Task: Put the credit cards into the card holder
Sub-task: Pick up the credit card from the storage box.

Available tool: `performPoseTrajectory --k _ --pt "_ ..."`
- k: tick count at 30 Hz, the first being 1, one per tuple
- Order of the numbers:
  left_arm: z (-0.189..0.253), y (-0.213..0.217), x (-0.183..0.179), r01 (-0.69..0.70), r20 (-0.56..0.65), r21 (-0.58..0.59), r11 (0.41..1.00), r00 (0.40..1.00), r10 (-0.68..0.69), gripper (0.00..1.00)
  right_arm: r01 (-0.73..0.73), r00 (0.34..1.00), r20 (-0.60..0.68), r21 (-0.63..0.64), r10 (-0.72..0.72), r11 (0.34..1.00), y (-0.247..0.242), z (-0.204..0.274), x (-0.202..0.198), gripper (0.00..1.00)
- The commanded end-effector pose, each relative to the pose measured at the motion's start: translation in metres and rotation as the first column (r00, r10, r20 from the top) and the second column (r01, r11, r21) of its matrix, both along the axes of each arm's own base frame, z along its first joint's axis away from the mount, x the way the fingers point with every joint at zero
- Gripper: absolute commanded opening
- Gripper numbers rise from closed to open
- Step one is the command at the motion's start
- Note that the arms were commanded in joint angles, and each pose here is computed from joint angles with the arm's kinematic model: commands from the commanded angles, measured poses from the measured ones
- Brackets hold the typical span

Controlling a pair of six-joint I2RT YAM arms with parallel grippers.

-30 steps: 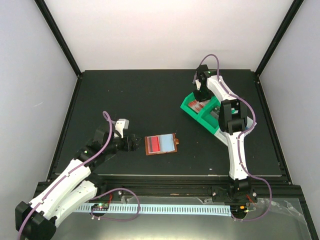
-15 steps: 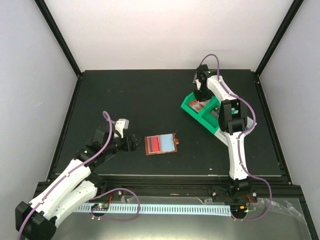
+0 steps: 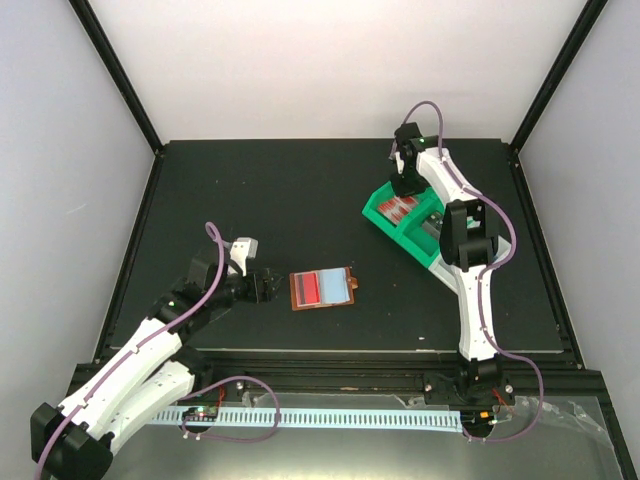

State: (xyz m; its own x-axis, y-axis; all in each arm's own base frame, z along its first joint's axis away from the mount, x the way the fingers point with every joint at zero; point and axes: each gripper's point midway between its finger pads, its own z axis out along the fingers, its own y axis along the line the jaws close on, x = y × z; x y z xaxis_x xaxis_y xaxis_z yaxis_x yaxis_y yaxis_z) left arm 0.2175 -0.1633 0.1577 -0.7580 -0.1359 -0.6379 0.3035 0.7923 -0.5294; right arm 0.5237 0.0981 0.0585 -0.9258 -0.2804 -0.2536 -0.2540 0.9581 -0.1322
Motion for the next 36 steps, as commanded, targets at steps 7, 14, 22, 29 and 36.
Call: performPoseTrajectory --k 7,14,22,29,36 --pt "0.004 -0.001 0.003 0.012 0.021 -0.008 1.0 1.0 -0.012 0.8 0.037 0.997 0.07 -0.052 -0.033 0.998 -0.014 0.021 0.006 0.15" --pt "0.004 -0.001 0.003 0.011 0.021 -0.009 1.0 1.0 -0.011 0.8 0.055 0.993 0.106 -0.112 -0.043 0.992 -0.024 0.026 0.009 0.11" --pt "0.003 -0.001 0.004 0.01 0.018 -0.009 1.0 1.0 -0.01 0.8 0.056 0.988 0.15 -0.218 -0.024 0.974 -0.033 0.03 0.012 0.11" --pt "0.003 -0.001 0.004 0.01 0.019 -0.009 1.0 1.0 -0.009 0.8 0.051 0.992 0.126 -0.328 -0.01 0.943 -0.044 0.014 0.01 0.11" --pt "0.003 -0.001 0.004 0.012 0.015 -0.01 1.0 1.0 -0.011 0.8 0.022 0.994 0.108 -0.384 0.022 0.923 -0.043 0.001 0.009 0.18"
